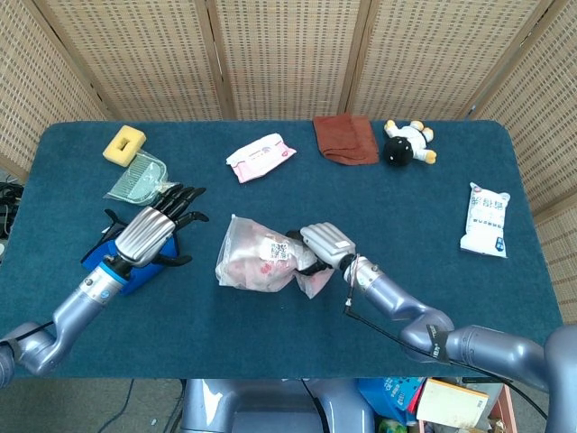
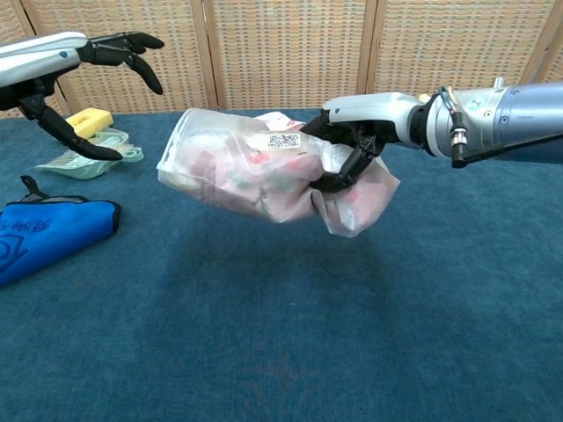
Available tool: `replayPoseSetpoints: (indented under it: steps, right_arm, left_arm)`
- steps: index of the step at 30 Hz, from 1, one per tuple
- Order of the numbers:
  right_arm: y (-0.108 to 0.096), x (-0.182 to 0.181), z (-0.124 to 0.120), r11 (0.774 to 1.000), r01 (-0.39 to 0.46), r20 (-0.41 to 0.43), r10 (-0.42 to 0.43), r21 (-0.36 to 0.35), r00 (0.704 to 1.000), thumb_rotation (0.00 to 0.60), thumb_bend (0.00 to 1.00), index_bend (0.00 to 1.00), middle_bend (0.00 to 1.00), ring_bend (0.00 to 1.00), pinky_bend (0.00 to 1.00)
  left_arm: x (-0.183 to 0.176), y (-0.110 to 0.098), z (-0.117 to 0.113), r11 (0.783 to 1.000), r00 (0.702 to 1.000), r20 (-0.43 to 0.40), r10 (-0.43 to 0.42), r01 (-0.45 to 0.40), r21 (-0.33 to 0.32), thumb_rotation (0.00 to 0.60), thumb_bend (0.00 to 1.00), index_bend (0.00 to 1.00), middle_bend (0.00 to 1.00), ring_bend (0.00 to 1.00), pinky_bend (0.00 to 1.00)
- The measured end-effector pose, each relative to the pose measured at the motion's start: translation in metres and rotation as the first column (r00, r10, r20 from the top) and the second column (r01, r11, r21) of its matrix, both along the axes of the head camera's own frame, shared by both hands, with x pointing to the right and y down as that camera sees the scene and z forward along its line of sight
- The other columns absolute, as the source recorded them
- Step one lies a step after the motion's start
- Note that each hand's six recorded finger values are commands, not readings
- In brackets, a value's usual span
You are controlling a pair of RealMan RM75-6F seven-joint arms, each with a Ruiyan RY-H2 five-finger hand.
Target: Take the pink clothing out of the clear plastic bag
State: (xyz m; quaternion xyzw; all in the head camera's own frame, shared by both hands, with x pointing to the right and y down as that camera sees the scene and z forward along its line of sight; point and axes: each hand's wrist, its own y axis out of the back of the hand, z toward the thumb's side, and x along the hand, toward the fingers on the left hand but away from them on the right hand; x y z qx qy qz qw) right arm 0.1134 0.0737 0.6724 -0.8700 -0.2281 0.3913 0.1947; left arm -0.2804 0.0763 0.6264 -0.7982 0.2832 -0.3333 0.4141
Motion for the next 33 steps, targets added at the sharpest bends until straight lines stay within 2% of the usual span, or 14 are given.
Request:
replayPoseSetpoints:
  steps: [6, 16, 22, 33]
  right_arm:
    - [0.002, -0.006, -0.001, 1.0, -0.008, 0.006, 0.008, -0.009, 1.0, 0.6, 1.0, 0.61, 0.54, 0.5, 0.59]
    - [0.006, -0.01, -0.003, 1.0, -0.012, 0.016, 0.012, -0.02, 1.0, 0.6, 1.0, 0.61, 0.54, 0.5, 0.59]
    - [0.009, -0.015, -0.006, 0.999, -0.025, 0.044, 0.028, -0.045, 0.999, 0.6, 1.0, 0.61, 0.54, 0.5, 0.59]
    - [0.009, -0.015, -0.009, 0.994, -0.078, 0.092, 0.086, -0.082, 0.992, 0.6, 1.0, 0.61, 0.54, 0.5, 0.59]
  left_arm:
    - [0.013, 0.006, 0.011, 0.999, 0.999, -0.038, 0.016, -0.017, -0.033, 0.6, 0.18, 0.43, 0.0, 0.0, 0.0]
    - [0.022, 0.009, 0.012, 1.0, 0.998, -0.059, 0.029, -0.028, 0.008, 0.6, 0.18, 0.43, 0.0, 0.0, 0.0]
    - [0.035, 0.013, 0.018, 1.0, 0.995, -0.091, 0.029, -0.03, -0.004, 0.6, 0.18, 0.43, 0.0, 0.0, 0.0]
    - [0.049, 0.01, 0.031, 0.998, 0.98, -0.195, -0.043, 0.032, -0.056, 0.6, 0.18, 0.45, 0.0, 0.0, 0.0]
